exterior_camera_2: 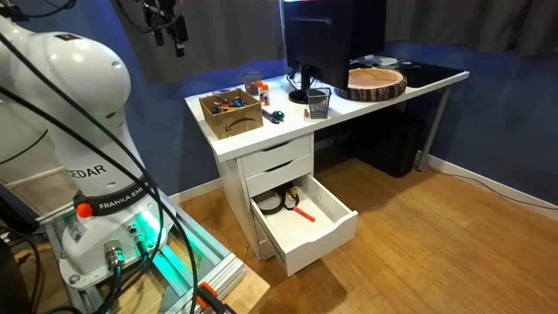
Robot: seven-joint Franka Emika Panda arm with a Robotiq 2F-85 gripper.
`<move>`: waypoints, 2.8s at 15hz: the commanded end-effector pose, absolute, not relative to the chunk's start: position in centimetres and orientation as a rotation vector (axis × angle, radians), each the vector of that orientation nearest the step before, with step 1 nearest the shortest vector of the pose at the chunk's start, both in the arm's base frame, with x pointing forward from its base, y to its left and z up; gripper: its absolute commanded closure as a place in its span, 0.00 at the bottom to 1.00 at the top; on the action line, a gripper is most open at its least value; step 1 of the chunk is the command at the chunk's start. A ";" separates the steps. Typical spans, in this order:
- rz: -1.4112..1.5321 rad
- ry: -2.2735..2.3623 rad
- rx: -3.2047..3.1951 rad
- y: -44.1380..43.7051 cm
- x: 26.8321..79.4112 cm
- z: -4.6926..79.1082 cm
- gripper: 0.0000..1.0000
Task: Close the open drawer
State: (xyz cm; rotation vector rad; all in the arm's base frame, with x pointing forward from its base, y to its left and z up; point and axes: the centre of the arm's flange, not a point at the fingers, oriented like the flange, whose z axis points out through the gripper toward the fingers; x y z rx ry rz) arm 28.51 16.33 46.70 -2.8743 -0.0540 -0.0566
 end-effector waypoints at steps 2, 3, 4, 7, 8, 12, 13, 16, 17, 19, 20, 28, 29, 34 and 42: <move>-0.057 -0.054 -2.874 16.3 28.5 46.7 0.00; -0.057 -0.054 -2.874 16.3 28.5 46.7 0.00; -0.057 -0.054 -2.874 16.3 28.5 46.7 0.00; -0.057 -0.054 -2.874 16.3 28.5 46.7 0.00; -0.057 -0.054 -2.874 16.3 28.5 46.7 0.00; -0.061 0.000 -2.853 15.3 29.0 46.5 0.00; -0.077 0.044 -2.838 13.9 29.3 46.1 0.00; -0.051 0.251 -2.784 8.1 29.7 44.2 0.00; -0.047 0.335 -2.764 5.9 29.7 43.4 0.00; -0.042 0.499 -2.723 1.8 29.7 42.2 0.00; -0.062 0.585 -2.697 -0.2 30.1 42.1 0.00; -0.137 1.195 -2.550 -15.6 31.3 37.0 0.00; -0.120 1.255 -2.526 -16.6 31.6 35.5 0.00; -0.052 1.512 -2.469 -18.6 33.2 28.8 0.00; 0.011 1.427 -2.469 -16.8 33.9 28.8 0.00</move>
